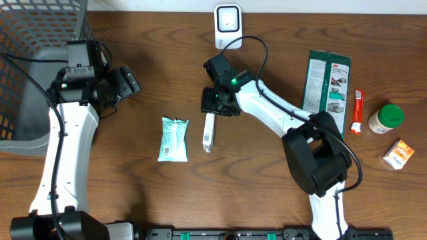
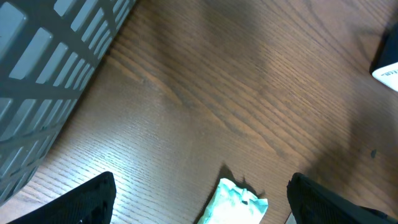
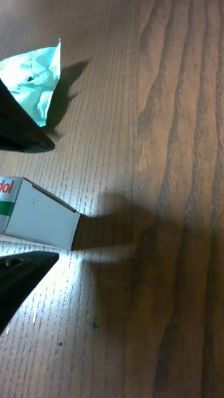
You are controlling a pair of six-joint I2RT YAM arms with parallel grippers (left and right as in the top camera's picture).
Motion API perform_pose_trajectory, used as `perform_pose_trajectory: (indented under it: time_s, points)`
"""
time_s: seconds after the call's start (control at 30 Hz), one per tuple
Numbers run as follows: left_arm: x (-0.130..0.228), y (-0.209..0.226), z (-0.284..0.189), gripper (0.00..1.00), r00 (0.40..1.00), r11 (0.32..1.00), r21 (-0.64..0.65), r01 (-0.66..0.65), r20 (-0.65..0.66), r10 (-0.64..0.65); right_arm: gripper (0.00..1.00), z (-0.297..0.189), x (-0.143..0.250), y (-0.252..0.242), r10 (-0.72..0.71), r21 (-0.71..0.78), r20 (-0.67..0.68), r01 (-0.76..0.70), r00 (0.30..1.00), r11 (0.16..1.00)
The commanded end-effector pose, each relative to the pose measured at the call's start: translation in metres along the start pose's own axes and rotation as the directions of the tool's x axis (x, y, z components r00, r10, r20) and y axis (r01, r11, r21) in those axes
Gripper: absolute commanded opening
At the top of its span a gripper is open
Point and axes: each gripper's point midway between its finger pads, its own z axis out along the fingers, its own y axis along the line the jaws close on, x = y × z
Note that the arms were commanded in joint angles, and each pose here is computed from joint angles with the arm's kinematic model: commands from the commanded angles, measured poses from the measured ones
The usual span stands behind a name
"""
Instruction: Scan the item barcode
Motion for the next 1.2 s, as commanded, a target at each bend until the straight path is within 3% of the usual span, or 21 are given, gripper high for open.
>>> perform_pose_trajectory:
  time_s: [0.0,0.07,0.17,0.23,0.47,0.8,0.87,0.97,1.03,1.1,1.17]
  points:
    - [-0.005,0.001,-0.003,0.89,1.000,1.000,-0.007,0.007,0.016,-0.007,0.45,0.010,0.008,-0.003,-0.043,0.016,-0.023,0.043,0.999,0.999]
    - [-0.005,0.001,-0.003,0.89,1.000,1.000,-0.007,0.007,0.016,-0.007,0.41,0.003,0.003,0.000,-0.077,0.008,-0.011,0.077,0.997,0.997]
    - [-0.005,0.001,-0.003,0.89,1.000,1.000,-0.007,0.007,0.016,-0.007,0.24,-0.020,-0.011,0.004,-0.129,0.007,0.021,0.129,0.991,0.992]
    - [-0.005,0.001,-0.003,0.89,1.000,1.000,-0.007,0.007,0.016,-0.007,0.21,-0.033,-0.016,0.005,-0.160,0.034,0.045,0.159,0.986,0.987]
    - [-0.005,0.001,-0.003,0.89,1.000,1.000,-0.007,0.007,0.016,-0.007,0.29,-0.067,-0.028,0.009,-0.300,0.117,0.135,0.286,0.944,0.951]
    - [-0.005,0.001,-0.003,0.89,1.000,1.000,-0.007,0.007,0.016,-0.007,0.26,-0.161,-0.048,0.022,-0.396,0.243,0.358,0.325,0.845,0.914]
    - [-0.005,0.001,-0.003,0.89,1.000,1.000,-0.007,0.007,0.016,-0.007,0.36,-0.169,-0.045,0.017,-0.394,0.275,0.362,0.307,0.845,0.911]
    - [-0.005,0.001,-0.003,0.89,1.000,1.000,-0.007,0.007,0.016,-0.007,0.68,-0.168,-0.039,0.008,-0.330,0.254,0.339,0.252,0.881,0.934]
    - [-0.005,0.001,-0.003,0.89,1.000,1.000,-0.007,0.007,0.016,-0.007,0.85,-0.158,-0.030,0.008,-0.342,0.188,0.264,0.300,0.902,0.935]
    - [-0.005,0.001,-0.003,0.89,1.000,1.000,-0.007,0.007,0.016,-0.007,0.91,-0.148,-0.018,0.010,-0.376,0.092,0.174,0.366,0.910,0.926]
    - [-0.005,0.001,-0.003,0.89,1.000,1.000,-0.007,0.007,0.016,-0.007,0.89,-0.139,-0.009,0.005,-0.363,0.022,0.097,0.363,0.927,0.932]
